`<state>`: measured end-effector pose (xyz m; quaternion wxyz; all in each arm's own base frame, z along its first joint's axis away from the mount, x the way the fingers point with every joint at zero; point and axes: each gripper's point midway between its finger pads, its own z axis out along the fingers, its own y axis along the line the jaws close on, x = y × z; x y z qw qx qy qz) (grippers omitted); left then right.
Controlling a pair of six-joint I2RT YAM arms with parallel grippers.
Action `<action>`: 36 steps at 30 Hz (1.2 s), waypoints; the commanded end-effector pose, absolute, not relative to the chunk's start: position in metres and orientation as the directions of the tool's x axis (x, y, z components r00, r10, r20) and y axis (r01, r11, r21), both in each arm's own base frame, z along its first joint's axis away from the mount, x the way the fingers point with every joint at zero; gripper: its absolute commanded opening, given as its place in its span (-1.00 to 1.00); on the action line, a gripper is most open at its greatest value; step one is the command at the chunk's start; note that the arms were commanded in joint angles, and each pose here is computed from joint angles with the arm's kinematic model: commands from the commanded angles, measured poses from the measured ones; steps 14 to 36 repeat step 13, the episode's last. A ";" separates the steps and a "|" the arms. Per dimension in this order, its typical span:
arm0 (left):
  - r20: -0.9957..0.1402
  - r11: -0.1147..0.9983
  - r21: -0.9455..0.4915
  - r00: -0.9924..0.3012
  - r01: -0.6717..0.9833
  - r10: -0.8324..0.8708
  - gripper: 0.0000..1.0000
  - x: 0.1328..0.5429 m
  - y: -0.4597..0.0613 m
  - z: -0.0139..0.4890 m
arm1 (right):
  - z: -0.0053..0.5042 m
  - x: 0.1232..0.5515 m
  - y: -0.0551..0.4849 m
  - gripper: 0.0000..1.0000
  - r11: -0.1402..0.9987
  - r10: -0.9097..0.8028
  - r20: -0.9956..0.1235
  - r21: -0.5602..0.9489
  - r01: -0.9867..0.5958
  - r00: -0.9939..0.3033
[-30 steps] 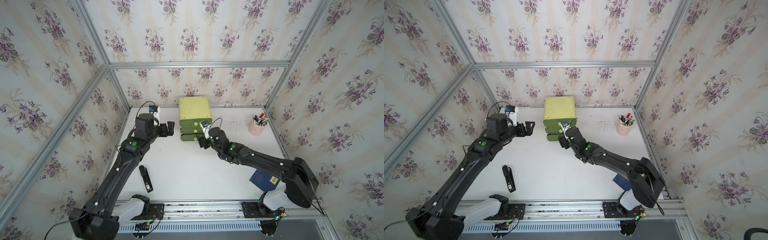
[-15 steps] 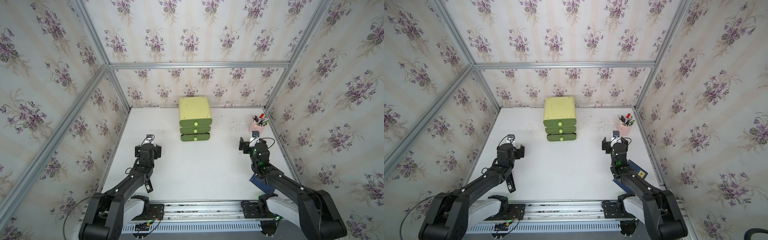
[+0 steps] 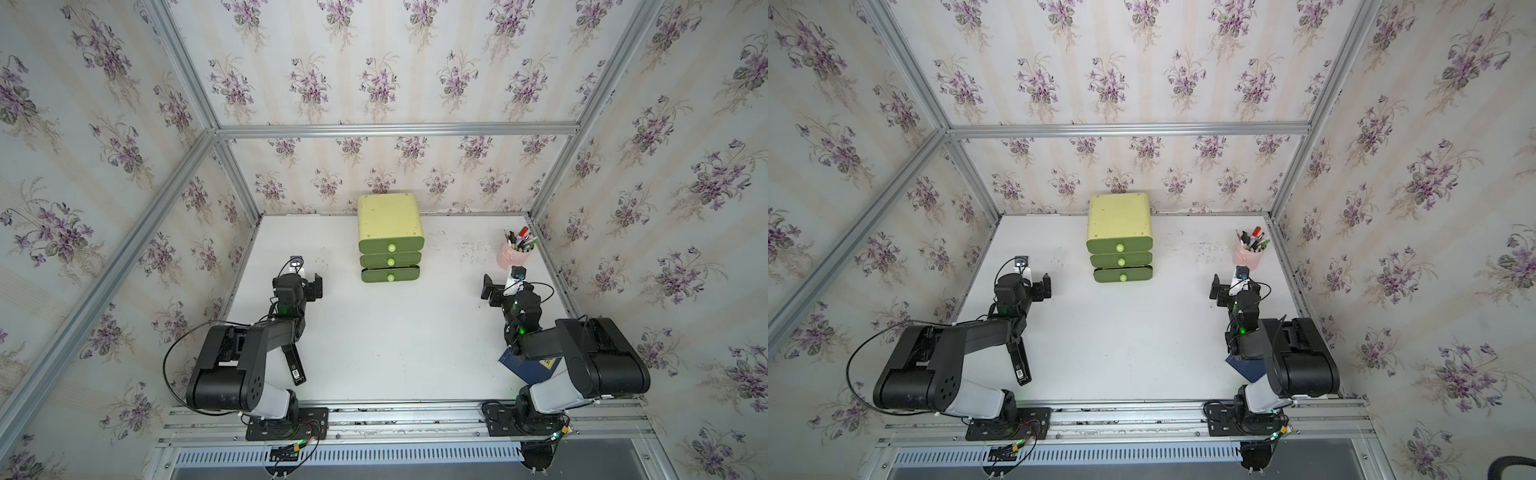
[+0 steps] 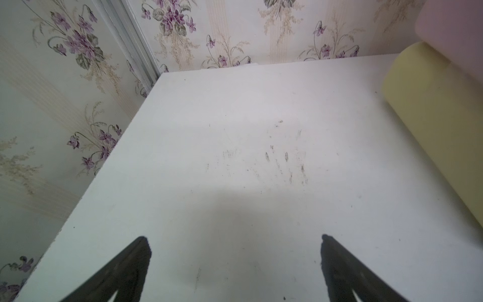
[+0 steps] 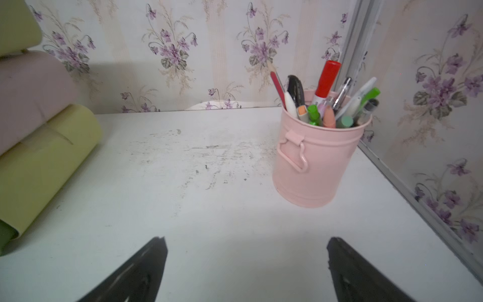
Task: Please put the sticky notes in the drawer by color
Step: Reset both arms
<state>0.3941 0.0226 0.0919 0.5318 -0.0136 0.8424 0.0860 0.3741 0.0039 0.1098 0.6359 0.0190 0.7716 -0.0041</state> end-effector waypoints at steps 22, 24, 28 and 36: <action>-0.897 0.987 0.129 -0.435 -0.094 0.076 1.00 0.395 0.018 0.092 | 0.121 0.376 0.006 1.00 0.999 0.050 -0.988 0.047 0.019 -0.147; -0.897 0.987 0.129 -0.435 -0.094 0.076 1.00 0.395 0.018 0.092 | 0.121 0.376 0.006 1.00 0.999 0.050 -0.988 0.047 0.019 -0.147; -0.897 0.987 0.129 -0.435 -0.094 0.076 1.00 0.395 0.018 0.092 | 0.121 0.376 0.006 1.00 0.999 0.050 -0.988 0.047 0.019 -0.147; -0.897 0.987 0.129 -0.435 -0.094 0.076 1.00 0.395 0.018 0.092 | 0.121 0.376 0.006 1.00 0.999 0.050 -0.988 0.047 0.019 -0.147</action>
